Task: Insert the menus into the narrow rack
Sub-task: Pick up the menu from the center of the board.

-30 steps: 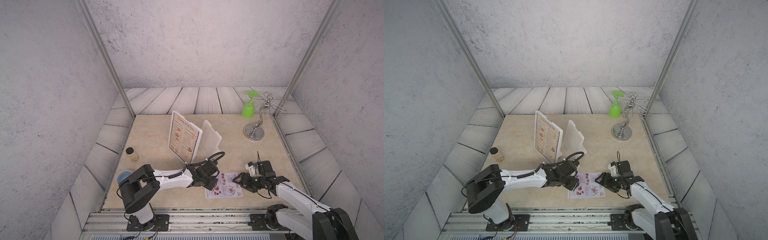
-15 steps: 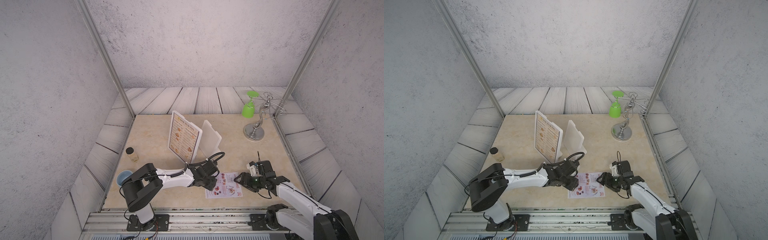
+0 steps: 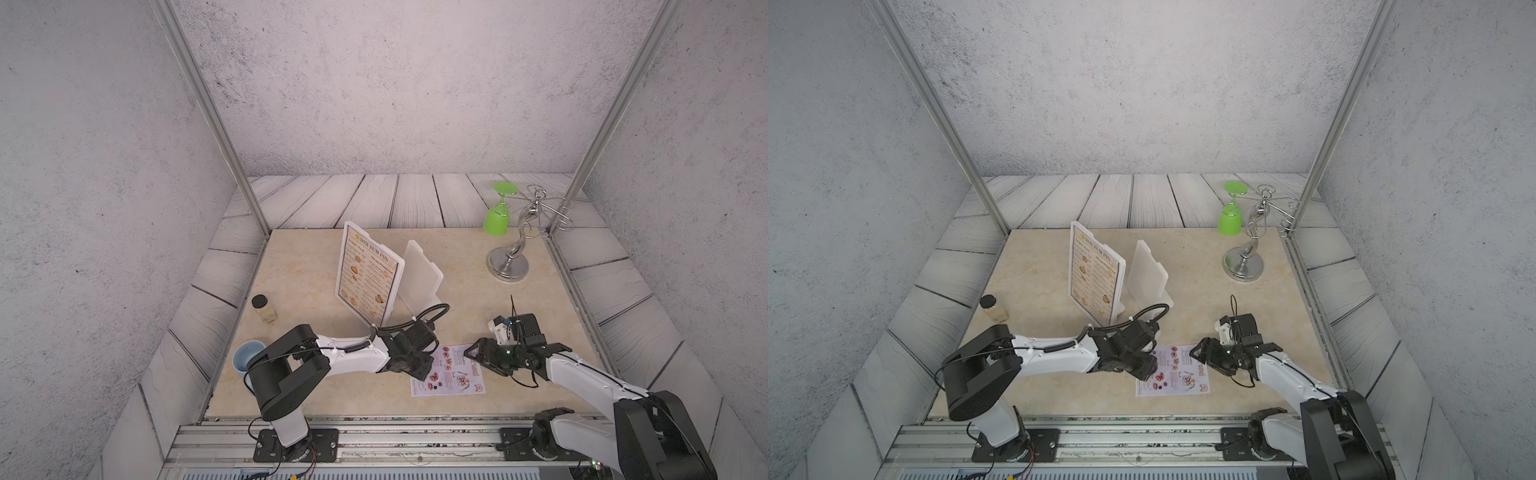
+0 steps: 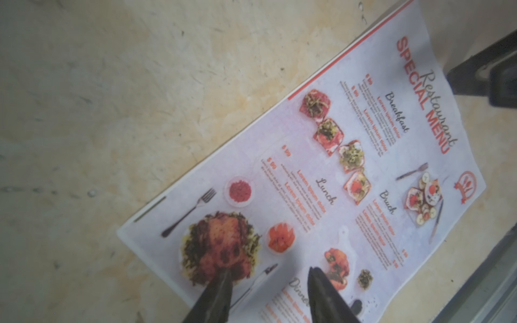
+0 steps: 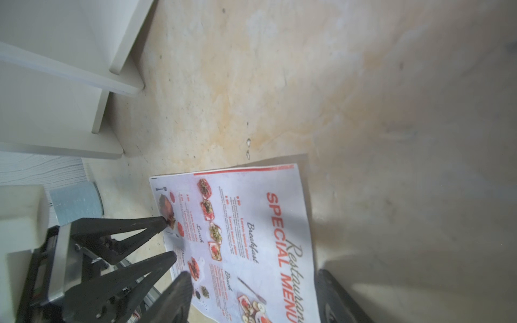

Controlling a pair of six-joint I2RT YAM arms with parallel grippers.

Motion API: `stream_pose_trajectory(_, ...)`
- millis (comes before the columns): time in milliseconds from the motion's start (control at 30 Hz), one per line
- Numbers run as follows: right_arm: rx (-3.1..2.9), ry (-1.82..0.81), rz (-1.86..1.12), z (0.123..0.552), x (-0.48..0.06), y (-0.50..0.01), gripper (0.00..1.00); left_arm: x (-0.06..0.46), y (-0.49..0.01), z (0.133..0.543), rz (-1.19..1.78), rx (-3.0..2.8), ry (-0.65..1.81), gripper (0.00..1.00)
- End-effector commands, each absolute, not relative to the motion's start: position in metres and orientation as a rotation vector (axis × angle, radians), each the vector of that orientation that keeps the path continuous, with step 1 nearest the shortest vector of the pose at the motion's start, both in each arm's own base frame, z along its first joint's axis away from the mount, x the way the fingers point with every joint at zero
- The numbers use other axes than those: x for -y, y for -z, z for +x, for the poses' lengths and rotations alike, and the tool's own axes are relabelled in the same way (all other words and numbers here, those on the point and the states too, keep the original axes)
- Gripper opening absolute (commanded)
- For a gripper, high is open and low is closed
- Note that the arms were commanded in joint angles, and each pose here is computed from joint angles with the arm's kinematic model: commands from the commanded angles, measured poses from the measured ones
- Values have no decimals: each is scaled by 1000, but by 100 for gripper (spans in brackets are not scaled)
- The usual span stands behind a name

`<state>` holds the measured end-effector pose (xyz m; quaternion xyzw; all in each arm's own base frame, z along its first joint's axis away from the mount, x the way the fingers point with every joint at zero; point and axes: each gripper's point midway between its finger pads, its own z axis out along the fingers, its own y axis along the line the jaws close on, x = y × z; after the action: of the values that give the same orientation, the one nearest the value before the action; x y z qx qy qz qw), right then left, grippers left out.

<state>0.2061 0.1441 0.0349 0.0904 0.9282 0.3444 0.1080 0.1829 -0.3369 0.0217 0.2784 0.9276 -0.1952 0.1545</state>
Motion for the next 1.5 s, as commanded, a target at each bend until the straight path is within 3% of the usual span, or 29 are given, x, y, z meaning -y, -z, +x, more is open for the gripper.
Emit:
stream_pose_trajectory(0,-2765,-1025,242,194,-145,-31,71,333,-12,182,787,-2695,542,48)
stream_pose_trajectory(600,-2659,-1155,190,194,-156,-64,71,332,-12,180,788,-2698,551,47)
stream_pose_trajectory(867,-2652,-1210,192,193,-161,-58,64,334,-13,180,795,-2694,564,47)
stream_pose_trajectory(1067,-2641,-1233,173,195,-164,-60,52,335,-13,180,799,-2690,570,47)
stream_pose_trajectory(1300,-2648,-1242,157,196,-167,-59,21,337,-18,180,810,-2673,584,47)
stream_pose_trajectory(1467,-2637,-1207,132,200,-166,-66,8,339,-34,185,825,-2635,575,47)
